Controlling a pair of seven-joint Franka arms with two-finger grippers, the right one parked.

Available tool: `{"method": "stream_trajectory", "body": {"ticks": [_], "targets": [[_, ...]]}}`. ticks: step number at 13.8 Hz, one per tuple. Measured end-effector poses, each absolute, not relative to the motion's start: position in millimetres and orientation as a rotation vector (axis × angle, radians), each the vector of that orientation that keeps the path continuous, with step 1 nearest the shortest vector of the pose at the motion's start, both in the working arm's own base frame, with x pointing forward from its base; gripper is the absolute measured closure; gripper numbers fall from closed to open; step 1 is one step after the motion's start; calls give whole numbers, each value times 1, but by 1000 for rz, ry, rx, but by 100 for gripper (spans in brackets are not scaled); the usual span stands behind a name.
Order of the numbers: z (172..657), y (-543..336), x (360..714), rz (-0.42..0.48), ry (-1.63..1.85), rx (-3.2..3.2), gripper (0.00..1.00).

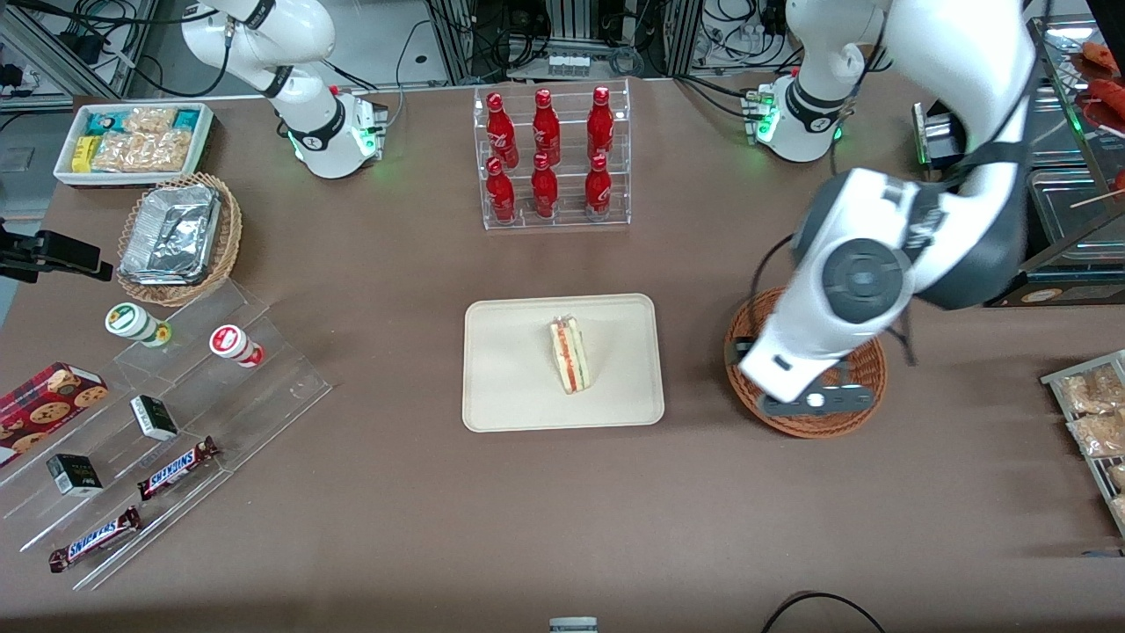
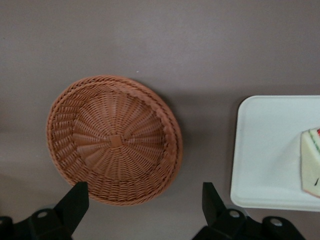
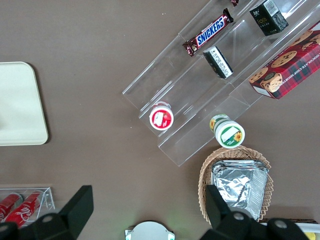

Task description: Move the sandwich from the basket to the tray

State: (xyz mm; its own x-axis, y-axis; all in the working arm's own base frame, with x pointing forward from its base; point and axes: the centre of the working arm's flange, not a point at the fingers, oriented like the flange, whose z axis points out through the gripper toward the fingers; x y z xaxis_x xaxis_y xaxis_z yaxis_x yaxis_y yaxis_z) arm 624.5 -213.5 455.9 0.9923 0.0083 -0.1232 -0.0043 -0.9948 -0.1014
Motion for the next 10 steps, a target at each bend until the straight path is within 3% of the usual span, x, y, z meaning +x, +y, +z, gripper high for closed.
{"method": "stream_trajectory", "body": {"ticks": [5, 10], "targets": [[493, -139, 607, 191, 155, -3068, 0], [541, -92, 568, 208, 163, -3073, 0]]}}
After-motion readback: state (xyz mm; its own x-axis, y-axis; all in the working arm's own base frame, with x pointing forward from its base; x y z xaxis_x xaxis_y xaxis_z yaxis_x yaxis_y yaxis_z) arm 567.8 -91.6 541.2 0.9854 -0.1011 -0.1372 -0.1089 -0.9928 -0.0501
